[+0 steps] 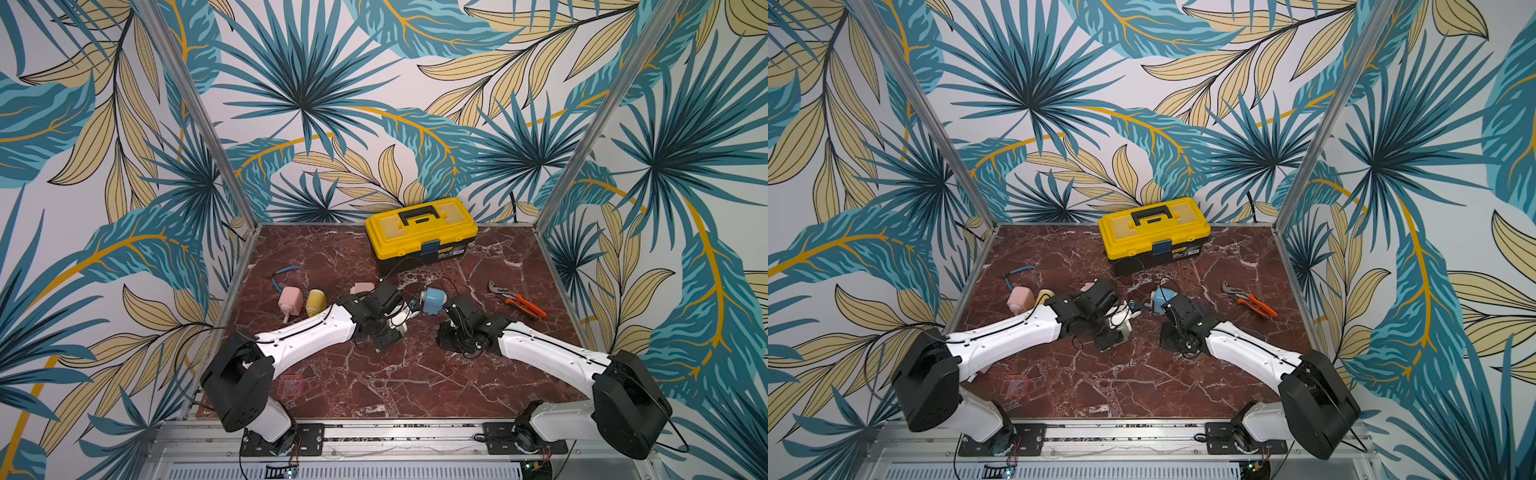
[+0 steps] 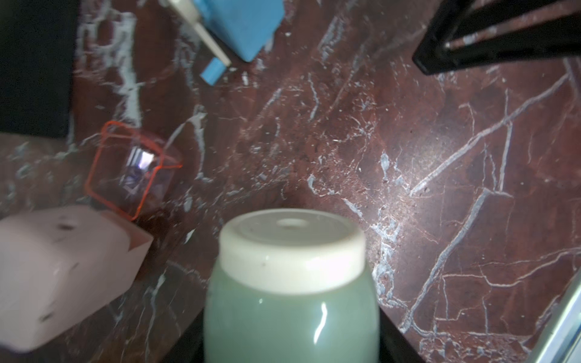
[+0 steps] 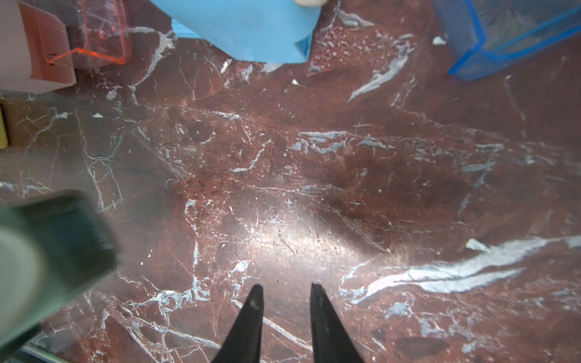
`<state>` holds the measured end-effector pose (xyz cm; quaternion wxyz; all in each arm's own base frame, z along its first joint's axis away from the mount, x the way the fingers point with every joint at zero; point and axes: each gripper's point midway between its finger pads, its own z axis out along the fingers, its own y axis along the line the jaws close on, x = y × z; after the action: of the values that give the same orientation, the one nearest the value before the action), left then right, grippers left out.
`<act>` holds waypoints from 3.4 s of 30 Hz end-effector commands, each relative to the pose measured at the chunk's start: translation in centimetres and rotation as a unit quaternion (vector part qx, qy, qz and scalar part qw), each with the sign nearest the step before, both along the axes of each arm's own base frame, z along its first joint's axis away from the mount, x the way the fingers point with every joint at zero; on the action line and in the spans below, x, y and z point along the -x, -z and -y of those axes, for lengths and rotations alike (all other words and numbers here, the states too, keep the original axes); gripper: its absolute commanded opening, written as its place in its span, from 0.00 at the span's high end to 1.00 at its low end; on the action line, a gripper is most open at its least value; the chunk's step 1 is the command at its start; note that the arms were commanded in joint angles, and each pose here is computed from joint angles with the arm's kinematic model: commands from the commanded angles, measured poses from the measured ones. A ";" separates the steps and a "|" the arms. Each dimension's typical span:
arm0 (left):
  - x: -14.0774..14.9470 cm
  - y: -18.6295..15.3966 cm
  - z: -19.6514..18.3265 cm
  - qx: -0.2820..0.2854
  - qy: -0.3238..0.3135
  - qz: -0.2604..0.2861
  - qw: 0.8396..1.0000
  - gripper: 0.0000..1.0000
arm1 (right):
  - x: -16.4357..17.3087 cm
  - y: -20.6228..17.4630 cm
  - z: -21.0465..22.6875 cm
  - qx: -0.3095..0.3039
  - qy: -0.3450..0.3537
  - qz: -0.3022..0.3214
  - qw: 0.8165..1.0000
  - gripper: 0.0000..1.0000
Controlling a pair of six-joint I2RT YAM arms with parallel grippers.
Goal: Put the tray back into the pencil sharpener
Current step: Pick up the pencil sharpener from the center of the board, then place the pencil sharpener at the center of the board.
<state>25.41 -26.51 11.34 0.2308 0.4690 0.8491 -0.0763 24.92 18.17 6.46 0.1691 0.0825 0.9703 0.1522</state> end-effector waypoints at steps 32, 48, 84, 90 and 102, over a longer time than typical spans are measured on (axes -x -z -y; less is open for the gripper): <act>-7.4 2.6 -13.4 0.016 -0.437 0.011 0.899 0.76 | -0.8 -0.1 -0.2 0.008 -0.032 -0.009 0.999 0.72; -9.5 4.9 -14.2 0.013 -0.444 0.015 0.896 0.67 | -0.9 -0.6 -0.1 0.015 -0.032 -0.007 0.999 0.72; -9.1 2.4 -14.9 0.045 -0.463 0.040 0.884 0.21 | -1.8 -1.3 -0.1 0.021 -0.037 -0.003 0.999 0.69; -8.5 -3.7 -15.5 0.107 -0.458 0.103 0.876 0.21 | -2.3 -2.5 -0.5 0.018 -0.049 0.013 0.999 0.67; -7.1 -13.2 -17.7 0.195 -0.448 0.212 0.846 0.13 | -6.9 -10.4 -4.4 -0.002 -0.188 0.208 0.960 0.60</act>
<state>32.53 -9.81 22.93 0.4743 0.0004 0.8798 -0.0317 30.14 20.96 13.98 0.2756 -0.0636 0.9416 0.1829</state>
